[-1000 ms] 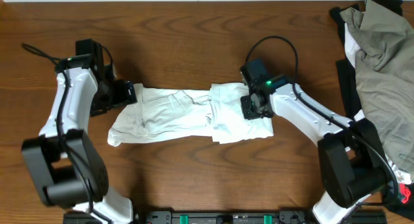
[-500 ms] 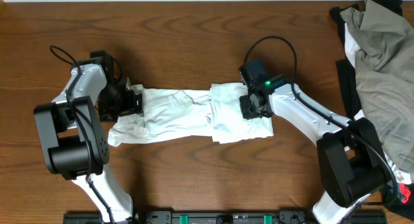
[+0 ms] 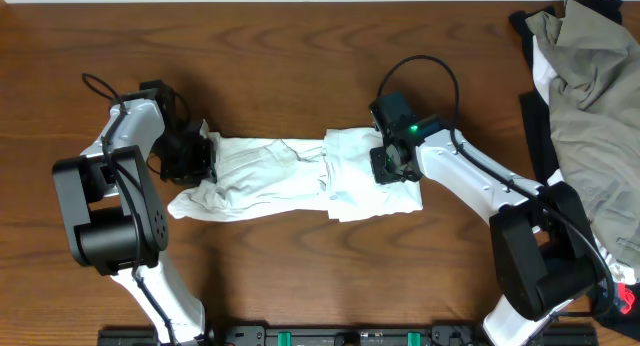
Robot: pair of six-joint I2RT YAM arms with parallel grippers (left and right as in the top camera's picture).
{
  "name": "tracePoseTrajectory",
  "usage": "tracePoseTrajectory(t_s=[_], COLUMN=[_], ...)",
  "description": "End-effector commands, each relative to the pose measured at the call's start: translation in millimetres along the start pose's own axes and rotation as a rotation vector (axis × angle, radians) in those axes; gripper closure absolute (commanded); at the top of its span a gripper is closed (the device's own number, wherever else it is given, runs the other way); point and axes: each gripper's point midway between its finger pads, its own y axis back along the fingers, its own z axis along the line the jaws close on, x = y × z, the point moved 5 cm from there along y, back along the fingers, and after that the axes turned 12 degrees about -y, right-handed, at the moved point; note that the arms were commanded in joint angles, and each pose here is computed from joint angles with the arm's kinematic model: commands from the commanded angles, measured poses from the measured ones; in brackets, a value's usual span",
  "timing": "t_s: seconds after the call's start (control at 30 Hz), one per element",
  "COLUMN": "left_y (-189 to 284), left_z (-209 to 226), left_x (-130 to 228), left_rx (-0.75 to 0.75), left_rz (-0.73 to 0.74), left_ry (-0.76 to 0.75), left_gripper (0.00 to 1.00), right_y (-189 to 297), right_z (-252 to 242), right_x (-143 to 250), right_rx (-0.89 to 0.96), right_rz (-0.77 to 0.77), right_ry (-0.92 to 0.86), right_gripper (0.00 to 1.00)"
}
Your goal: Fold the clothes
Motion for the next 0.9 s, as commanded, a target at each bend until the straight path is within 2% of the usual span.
tracePoseTrajectory(t_s=[0.0, 0.07, 0.23, 0.57, 0.7, 0.87], left_y=[-8.3, 1.8, 41.0, 107.2, 117.1, 120.1], left_z=[0.7, 3.6, 30.5, 69.8, 71.6, 34.2], left_x=[7.6, 6.1, 11.5, 27.0, 29.6, 17.0], left_rx=[0.012, -0.011, -0.186, -0.289, -0.253, -0.137], left_rz=[0.049, 0.026, -0.061, -0.286, -0.331, -0.377], left_ry=[0.015, 0.039, 0.154, 0.29, 0.332, 0.234], left_gripper=[0.9, 0.91, 0.92, 0.91, 0.92, 0.94], right_y=[-3.2, -2.8, 14.1, 80.9, 84.1, 82.2], right_z=[1.4, 2.6, 4.5, -13.3, -40.0, -69.8], right_x=[2.3, 1.5, -10.1, -51.9, -52.2, -48.7], right_rx=[0.0, -0.008, -0.034, -0.102, -0.069, -0.025], right_rz=[0.011, 0.008, -0.03, -0.202, -0.176, -0.123], right_ry=[-0.01, -0.01, -0.022, -0.037, -0.1, -0.171], right_gripper=[0.68, 0.68, 0.68, 0.58, 0.58, 0.59])
